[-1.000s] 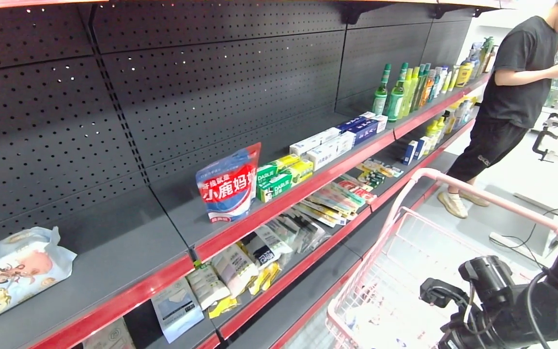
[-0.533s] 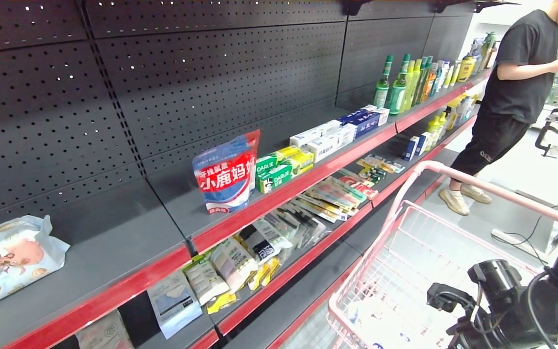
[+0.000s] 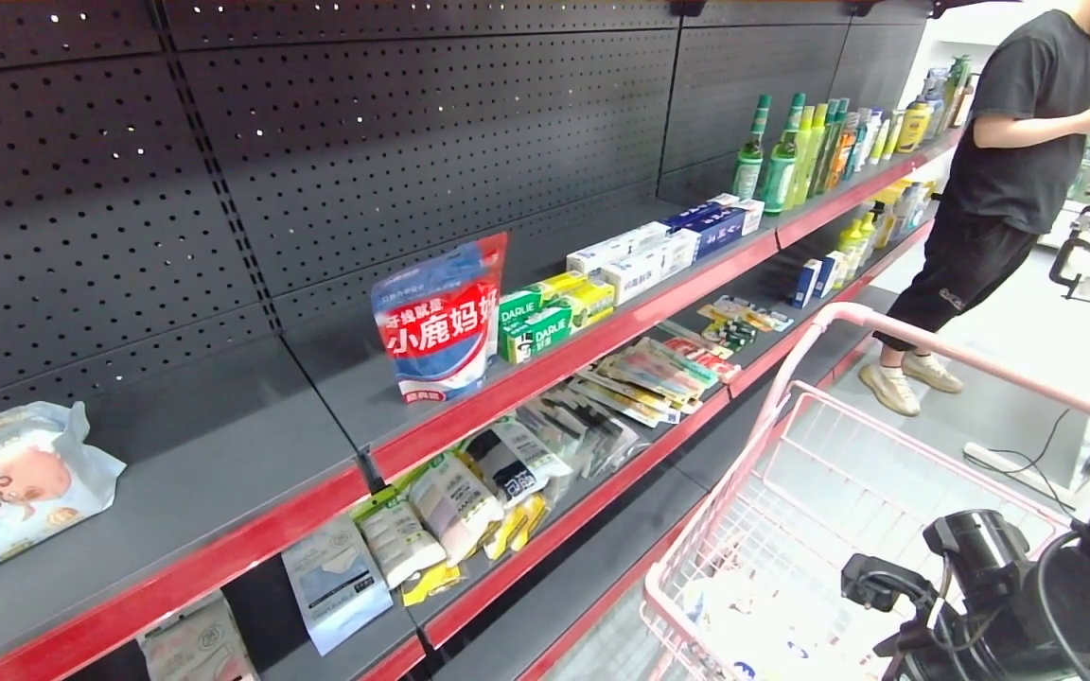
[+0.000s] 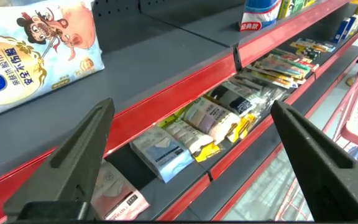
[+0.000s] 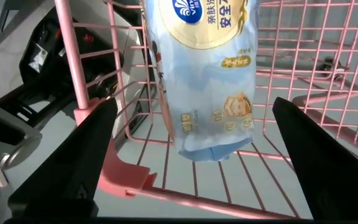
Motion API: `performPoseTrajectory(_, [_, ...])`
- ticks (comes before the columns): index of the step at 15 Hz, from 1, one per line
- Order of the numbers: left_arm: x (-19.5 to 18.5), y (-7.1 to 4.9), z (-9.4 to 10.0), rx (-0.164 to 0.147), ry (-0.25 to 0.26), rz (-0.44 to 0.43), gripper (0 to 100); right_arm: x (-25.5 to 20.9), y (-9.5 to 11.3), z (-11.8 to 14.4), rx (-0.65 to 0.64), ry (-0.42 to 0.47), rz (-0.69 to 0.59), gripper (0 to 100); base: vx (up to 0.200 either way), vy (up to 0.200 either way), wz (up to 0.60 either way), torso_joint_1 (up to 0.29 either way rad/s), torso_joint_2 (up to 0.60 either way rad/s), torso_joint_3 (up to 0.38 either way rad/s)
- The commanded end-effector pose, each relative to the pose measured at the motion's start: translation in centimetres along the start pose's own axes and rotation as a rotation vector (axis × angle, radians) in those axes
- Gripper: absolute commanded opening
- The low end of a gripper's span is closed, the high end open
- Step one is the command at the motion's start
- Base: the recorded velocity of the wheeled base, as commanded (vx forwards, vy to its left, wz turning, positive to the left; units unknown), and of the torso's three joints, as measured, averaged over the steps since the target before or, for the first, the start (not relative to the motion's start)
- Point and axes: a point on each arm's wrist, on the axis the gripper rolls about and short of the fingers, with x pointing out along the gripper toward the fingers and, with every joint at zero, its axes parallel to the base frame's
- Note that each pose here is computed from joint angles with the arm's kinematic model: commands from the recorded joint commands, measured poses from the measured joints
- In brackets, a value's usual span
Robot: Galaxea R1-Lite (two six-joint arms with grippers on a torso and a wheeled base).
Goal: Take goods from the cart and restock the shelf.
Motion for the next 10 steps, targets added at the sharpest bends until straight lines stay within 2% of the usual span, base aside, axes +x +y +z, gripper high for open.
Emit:
performPoseTrajectory(1, [0.0,0.0,0.01,0.0,0.0,0.0,100,-0.06,0.02,0.03,-0.001,-0.002,-0.001,100,0.0,0.0,0.0,0.0,0.0,0.0])
performPoseTrajectory(4, [0.0,0.0,0.01,0.0,0.0,0.0,100,0.02,-0.29,0.06,-0.006,-0.003,-0.008,100,0.0,0.0,0.0,-0.124,0.31,0.175])
performPoseTrajectory(10, [0.0,0.0,0.01,0.0,0.0,0.0,100,0.76,-0.9,-0.35,-0.033,0.012,0.004,100,0.0,0.0,0.0,-0.01,0.03,0.017])
